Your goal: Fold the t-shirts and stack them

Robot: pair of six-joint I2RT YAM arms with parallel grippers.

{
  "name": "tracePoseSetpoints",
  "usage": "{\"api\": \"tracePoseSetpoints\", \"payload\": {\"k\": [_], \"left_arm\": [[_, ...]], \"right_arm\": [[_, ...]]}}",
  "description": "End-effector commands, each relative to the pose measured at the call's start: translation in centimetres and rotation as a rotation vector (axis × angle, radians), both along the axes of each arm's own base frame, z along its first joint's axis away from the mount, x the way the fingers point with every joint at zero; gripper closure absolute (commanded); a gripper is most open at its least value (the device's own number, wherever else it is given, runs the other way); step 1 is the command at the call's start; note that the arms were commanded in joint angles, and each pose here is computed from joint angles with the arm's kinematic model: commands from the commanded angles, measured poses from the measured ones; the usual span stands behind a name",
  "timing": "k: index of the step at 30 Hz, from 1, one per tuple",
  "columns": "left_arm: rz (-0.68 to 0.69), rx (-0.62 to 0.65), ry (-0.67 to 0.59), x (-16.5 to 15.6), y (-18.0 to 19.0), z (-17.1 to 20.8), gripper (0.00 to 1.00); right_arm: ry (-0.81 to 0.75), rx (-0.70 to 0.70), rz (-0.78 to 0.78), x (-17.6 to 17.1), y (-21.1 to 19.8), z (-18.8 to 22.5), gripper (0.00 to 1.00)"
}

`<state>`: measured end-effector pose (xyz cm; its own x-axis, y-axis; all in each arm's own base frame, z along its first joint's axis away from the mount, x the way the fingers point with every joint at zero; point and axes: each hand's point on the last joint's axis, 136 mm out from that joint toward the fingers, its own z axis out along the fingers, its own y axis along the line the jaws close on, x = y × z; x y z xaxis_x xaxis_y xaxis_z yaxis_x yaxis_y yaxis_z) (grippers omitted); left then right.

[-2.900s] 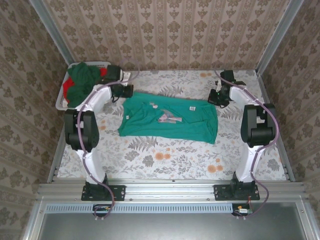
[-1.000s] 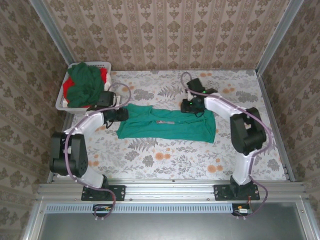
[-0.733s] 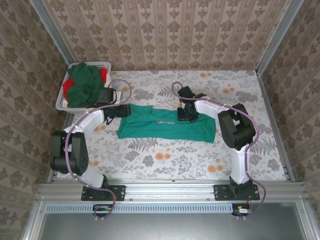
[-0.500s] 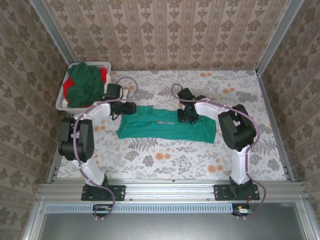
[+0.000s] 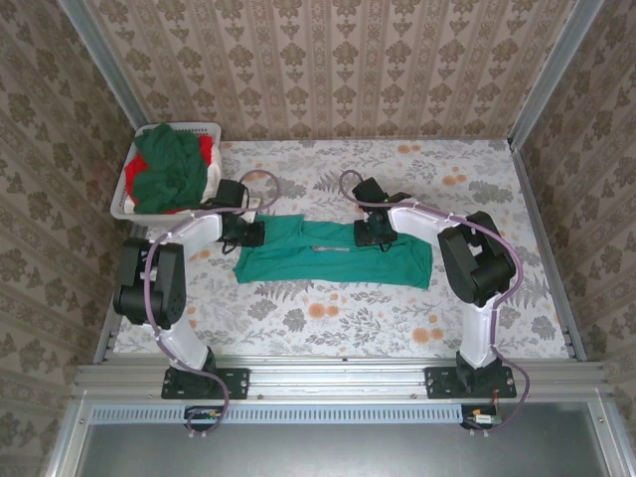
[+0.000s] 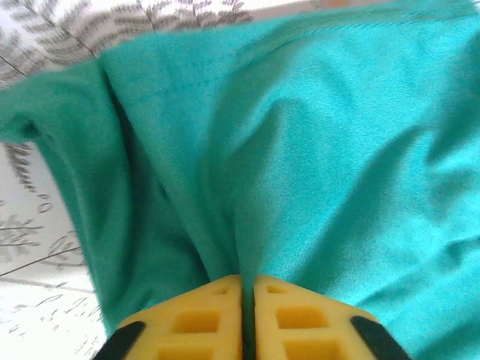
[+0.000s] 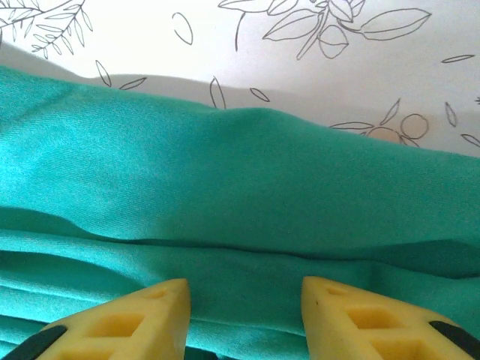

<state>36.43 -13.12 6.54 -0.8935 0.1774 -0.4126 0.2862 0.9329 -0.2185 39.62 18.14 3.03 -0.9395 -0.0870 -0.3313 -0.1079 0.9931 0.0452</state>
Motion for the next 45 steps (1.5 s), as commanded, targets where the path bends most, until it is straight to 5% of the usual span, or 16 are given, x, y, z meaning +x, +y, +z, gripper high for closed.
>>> {"api": "tracePoseSetpoints", "payload": {"k": [1, 4, 7, 14, 18, 29, 31, 35, 37, 42, 45], "left_arm": [[-0.021, 0.017, -0.081, 0.3, 0.1, 4.0, 0.67], [-0.028, 0.039, -0.111, 1.5, 0.2, 4.9, 0.49], [-0.030, 0.057, -0.072, 3.6, -0.3, 3.8, 0.47], [-0.110, 0.072, 0.018, 6.6, -3.3, -0.6, 0.50], [-0.119, 0.073, 0.035, 6.8, -3.5, -1.8, 0.62], [-0.120, 0.067, -0.123, 6.6, -3.5, 3.1, 0.90], [-0.122, 0.065, -0.140, 6.6, -3.5, 3.5, 0.89], [-0.150, 0.070, -0.100, 6.9, -4.1, 2.4, 0.64], [-0.164, 0.072, -0.072, 7.1, -4.6, 1.2, 0.59], [-0.172, 0.072, -0.030, 7.6, -5.2, -1.4, 0.65], [-0.168, 0.081, -0.020, 7.8, -5.2, -2.3, 0.79]], "right_arm": [[0.005, -0.043, -0.020, -0.4, -1.7, 1.1, 0.55], [-0.010, 0.010, -0.018, -1.1, -1.3, 1.5, 0.53], [-0.032, 0.056, -0.021, -1.2, -0.8, 2.0, 0.52], [-0.015, 0.047, -0.031, -1.8, -1.1, 1.4, 0.52], [-0.013, 0.040, -0.036, -2.0, -1.6, 1.3, 0.52], [-0.009, 0.044, -0.053, -1.9, -2.2, 1.0, 0.52], [-0.004, 0.044, -0.056, -1.9, -2.2, 0.8, 0.52], [-0.001, 0.060, -0.055, -1.9, -1.9, 0.7, 0.52], [0.004, 0.067, -0.055, -2.0, -1.8, 0.6, 0.52], [0.002, 0.064, -0.055, -2.1, -2.0, 0.8, 0.52], [0.000, 0.058, -0.053, -2.2, -2.2, 0.9, 0.52]]}}
